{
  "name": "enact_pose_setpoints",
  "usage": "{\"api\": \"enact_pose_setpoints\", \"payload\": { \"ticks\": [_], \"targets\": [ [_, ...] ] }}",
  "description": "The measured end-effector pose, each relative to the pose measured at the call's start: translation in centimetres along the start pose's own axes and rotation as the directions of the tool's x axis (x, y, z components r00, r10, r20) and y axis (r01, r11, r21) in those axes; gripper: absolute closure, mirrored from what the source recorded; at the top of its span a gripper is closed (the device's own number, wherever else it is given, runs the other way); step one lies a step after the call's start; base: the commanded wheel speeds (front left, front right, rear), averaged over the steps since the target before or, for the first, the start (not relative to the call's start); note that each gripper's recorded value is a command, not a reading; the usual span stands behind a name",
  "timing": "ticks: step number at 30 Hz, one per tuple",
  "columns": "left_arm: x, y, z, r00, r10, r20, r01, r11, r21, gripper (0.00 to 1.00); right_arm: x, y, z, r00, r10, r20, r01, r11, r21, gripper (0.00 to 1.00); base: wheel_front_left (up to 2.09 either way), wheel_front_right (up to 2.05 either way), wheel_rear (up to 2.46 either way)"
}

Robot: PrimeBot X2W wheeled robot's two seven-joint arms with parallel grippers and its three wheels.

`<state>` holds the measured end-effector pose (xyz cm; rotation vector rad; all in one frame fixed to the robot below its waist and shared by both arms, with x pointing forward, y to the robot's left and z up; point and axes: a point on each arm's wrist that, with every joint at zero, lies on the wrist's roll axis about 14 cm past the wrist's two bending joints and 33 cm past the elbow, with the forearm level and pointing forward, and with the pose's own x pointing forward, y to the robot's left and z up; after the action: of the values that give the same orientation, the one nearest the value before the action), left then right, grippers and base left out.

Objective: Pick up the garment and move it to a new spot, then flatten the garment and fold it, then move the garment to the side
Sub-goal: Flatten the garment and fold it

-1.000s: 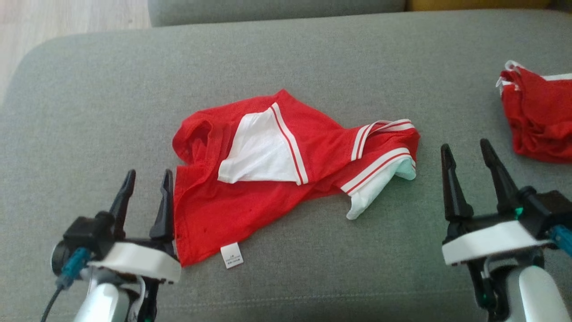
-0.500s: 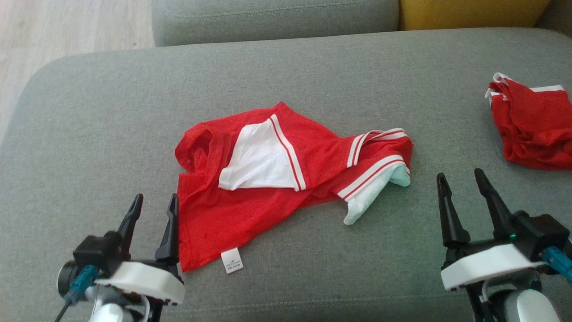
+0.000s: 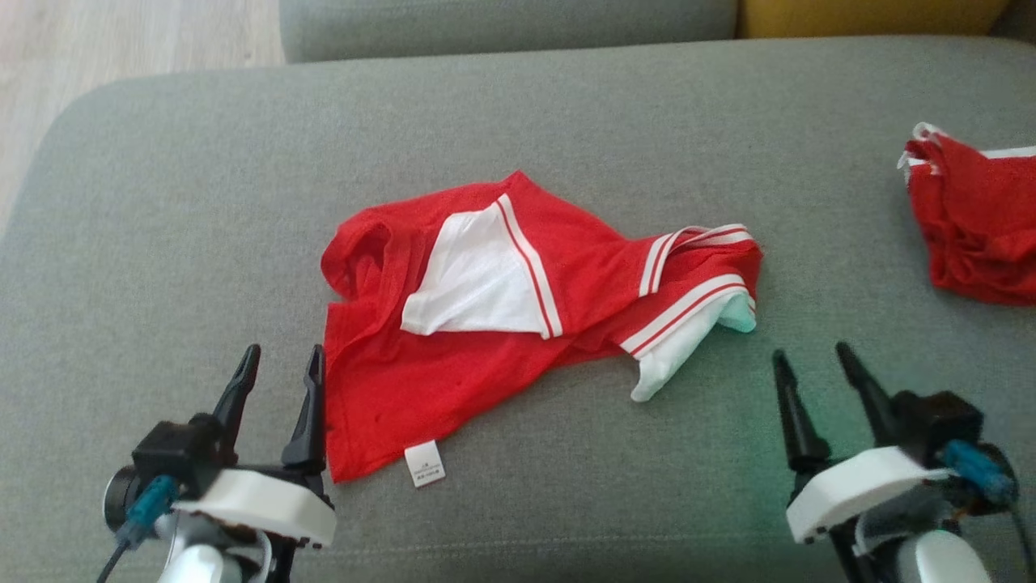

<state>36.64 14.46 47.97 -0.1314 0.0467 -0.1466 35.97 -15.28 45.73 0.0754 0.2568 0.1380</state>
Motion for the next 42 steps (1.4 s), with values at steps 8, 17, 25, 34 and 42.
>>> {"api": "enact_pose_setpoints", "payload": {
  "ticks": [8,17,25,34,42],
  "targets": [
    [1.8,0.6,0.0,1.000,0.007,0.006,-0.007,1.000,-0.003,0.00,4.3,-0.3,-3.5,0.984,0.033,-0.175,-0.048,0.995,-0.086,0.00,0.00,0.00,0.00],
    [3.3,1.4,-0.8,1.000,0.020,-0.005,-0.020,1.000,-0.018,0.00,8.8,-0.1,-5.6,0.958,0.059,-0.282,-0.099,0.987,-0.130,0.00,0.00,0.00,0.00],
    [3.5,1.7,-1.5,0.999,0.032,-0.024,-0.032,0.999,-0.027,0.00,9.7,-0.2,-5.5,0.969,0.060,-0.238,-0.088,0.990,-0.108,1.00,0.00,0.00,0.00],
    [4.3,0.8,-1.2,1.000,-0.001,-0.006,0.001,1.000,-0.023,0.00,6.1,-1.3,-4.9,0.985,0.011,-0.173,-0.019,0.999,-0.048,1.00,0.00,0.00,0.00],
    [4.8,0.3,-0.8,1.000,-0.021,0.008,0.021,1.000,-0.020,0.00,3.1,-3.1,-2.7,0.990,-0.069,-0.126,0.066,0.997,-0.029,1.00,0.00,0.00,0.00]
  ]
}}
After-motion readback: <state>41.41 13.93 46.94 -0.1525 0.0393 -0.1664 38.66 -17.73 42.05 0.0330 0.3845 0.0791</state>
